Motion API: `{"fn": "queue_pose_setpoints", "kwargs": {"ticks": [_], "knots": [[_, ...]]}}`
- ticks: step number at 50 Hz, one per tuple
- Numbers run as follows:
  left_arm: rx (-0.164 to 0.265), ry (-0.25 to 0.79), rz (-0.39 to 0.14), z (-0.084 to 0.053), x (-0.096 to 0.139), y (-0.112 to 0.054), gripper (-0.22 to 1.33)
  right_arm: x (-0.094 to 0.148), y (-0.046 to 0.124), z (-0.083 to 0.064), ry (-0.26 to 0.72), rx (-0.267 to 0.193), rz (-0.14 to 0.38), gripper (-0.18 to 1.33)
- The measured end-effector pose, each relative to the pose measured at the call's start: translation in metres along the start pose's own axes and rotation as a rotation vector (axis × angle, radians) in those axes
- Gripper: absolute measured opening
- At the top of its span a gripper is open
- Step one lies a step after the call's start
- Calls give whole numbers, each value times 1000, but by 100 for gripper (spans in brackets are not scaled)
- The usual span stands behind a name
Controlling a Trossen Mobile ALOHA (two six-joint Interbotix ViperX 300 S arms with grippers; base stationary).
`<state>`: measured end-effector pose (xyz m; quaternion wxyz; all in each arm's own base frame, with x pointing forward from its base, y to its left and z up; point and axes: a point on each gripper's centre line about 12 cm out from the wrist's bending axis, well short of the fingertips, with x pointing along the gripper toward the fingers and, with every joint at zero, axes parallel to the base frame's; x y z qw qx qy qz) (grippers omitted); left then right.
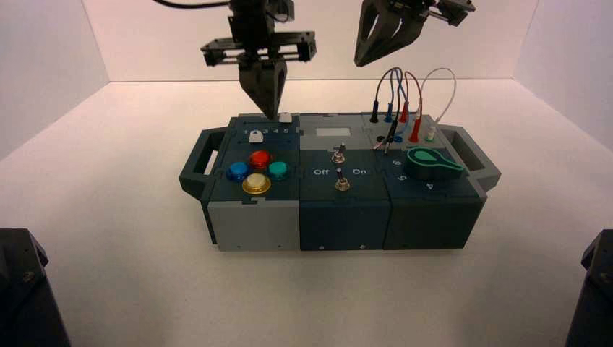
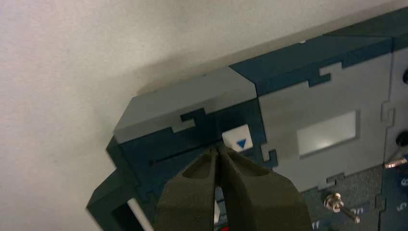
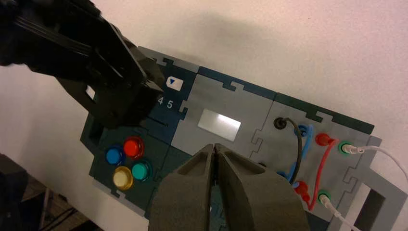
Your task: Move the top slider to position 5.
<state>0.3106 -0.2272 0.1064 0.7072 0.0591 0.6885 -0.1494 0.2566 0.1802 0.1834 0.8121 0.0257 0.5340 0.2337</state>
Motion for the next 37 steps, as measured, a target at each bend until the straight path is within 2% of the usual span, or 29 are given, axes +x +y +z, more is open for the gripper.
{"fn": "queue_pose_setpoints", "kwargs": {"ticks": [18,37], "knots": [[9,-57,-18,0,-29,-3,-16,-7,2,-3,20,-13,6,-14],[8,-61,-20,0,-32,-3,-16,-8,0,-10,39,-12,5,-14]]}}
